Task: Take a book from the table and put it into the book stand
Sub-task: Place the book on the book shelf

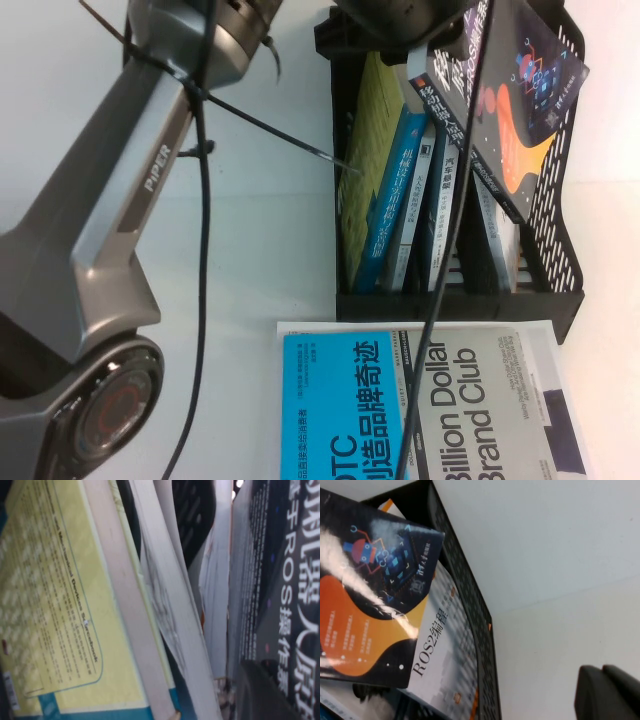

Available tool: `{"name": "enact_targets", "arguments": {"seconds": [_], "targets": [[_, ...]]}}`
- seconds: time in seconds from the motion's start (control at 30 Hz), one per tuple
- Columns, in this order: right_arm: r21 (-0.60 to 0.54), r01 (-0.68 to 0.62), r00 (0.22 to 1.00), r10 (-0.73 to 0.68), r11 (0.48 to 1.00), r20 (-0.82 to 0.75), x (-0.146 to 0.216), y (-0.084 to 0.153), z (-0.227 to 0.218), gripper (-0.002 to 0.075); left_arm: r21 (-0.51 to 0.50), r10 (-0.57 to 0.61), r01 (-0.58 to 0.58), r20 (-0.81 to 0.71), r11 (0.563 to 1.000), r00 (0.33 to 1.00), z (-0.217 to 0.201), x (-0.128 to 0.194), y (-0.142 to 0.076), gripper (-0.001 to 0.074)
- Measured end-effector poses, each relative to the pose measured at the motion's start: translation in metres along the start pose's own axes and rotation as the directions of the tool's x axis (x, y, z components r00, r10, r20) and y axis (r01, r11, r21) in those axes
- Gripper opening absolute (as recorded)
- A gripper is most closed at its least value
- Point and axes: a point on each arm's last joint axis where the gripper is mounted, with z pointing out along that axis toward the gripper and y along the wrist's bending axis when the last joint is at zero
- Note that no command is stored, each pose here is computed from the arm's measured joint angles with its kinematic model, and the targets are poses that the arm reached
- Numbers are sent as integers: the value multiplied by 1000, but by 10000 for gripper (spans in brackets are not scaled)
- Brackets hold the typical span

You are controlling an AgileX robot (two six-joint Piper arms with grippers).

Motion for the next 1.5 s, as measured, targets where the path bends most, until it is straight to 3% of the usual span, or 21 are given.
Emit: {"name": "enact_targets", "arguments": {"seconds": [0.23,0.47,0.87,1.07,1.23,1.5], "targets": [[-65,-70,997,69,995,-20,1,6,0,1,-32,-12,13,22,999,1000,1,2,-2,110],[-321,-144,987,157,936,16,-6,23,10,1,-15,-12,12,9,1000,1000,1,3,-3,110],[-450,-172,985,168,876,-50,-45,29,85,1,46,30,-28,-33,999,999,1,7,-9,110],[-441,-106,993,76,891,-85,-43,58,143,1,63,13,-10,-46,998,999,0,8,-10,110],[-367,65,995,-86,928,-42,-34,93,182,1,74,17,-13,-56,997,998,1,13,-17,110],[-326,55,993,-85,944,-78,-21,97,211,1,101,43,-38,-45,994,998,-12,20,-31,110]]}}
